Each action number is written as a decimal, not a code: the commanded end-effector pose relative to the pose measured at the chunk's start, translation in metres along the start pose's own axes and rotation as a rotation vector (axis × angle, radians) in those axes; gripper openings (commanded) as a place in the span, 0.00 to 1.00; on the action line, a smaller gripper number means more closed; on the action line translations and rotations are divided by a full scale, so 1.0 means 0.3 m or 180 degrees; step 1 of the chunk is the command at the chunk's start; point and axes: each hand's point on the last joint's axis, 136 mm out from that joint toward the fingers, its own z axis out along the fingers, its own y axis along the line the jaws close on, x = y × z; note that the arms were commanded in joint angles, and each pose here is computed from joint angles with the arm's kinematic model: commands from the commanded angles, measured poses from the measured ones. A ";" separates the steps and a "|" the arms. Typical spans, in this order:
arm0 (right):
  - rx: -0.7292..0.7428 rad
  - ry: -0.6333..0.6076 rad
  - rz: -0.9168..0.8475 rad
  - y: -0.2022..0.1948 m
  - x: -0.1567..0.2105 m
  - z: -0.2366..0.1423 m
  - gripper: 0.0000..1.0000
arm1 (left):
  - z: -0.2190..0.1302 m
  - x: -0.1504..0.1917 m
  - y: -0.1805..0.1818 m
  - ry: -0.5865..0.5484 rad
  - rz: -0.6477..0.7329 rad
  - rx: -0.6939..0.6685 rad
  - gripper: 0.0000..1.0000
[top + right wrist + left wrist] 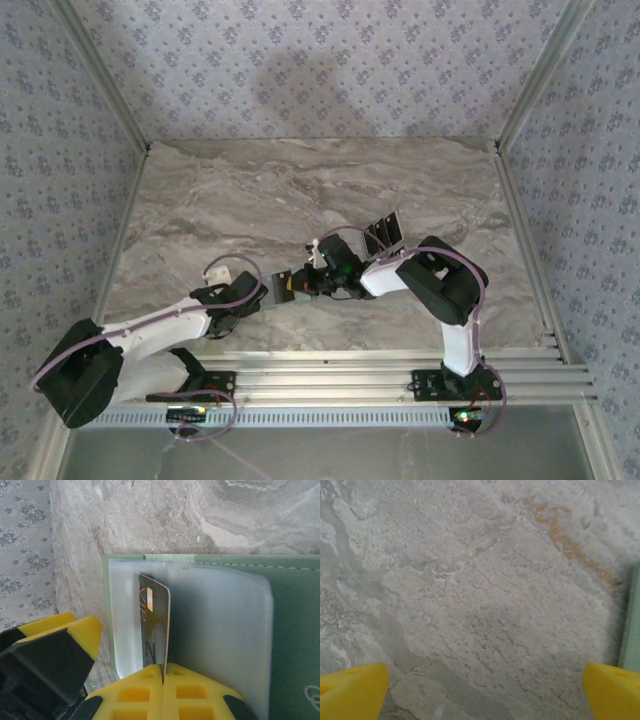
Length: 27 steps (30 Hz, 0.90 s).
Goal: Put the credit cards into the card holder
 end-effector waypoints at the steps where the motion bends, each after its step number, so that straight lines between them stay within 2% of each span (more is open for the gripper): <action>1: 0.0351 0.0201 0.0179 -0.098 0.065 0.030 0.00 | 0.019 0.021 0.007 0.0066 -0.0035 -0.0038 0.99; 12: 0.0389 0.0329 0.0109 -0.068 0.077 0.072 0.00 | 0.042 0.049 -0.006 0.0145 -0.0008 0.0015 0.98; 14: 0.0386 0.0348 0.0083 -0.057 0.076 0.070 0.09 | 0.041 0.047 -0.008 0.0141 -0.0017 0.0024 0.98; 20: 0.0447 0.0282 -0.0108 -0.009 0.041 -0.001 0.43 | 0.041 0.051 -0.007 0.0143 -0.0035 0.0044 0.97; 22: 0.0483 0.0256 -0.0190 0.011 0.026 -0.031 0.47 | 0.042 0.051 -0.006 0.0138 -0.0041 0.0050 0.97; 27: 0.0679 0.0190 -0.0377 0.033 -0.015 -0.091 0.47 | 0.040 0.050 -0.008 0.0131 -0.0041 0.0070 0.97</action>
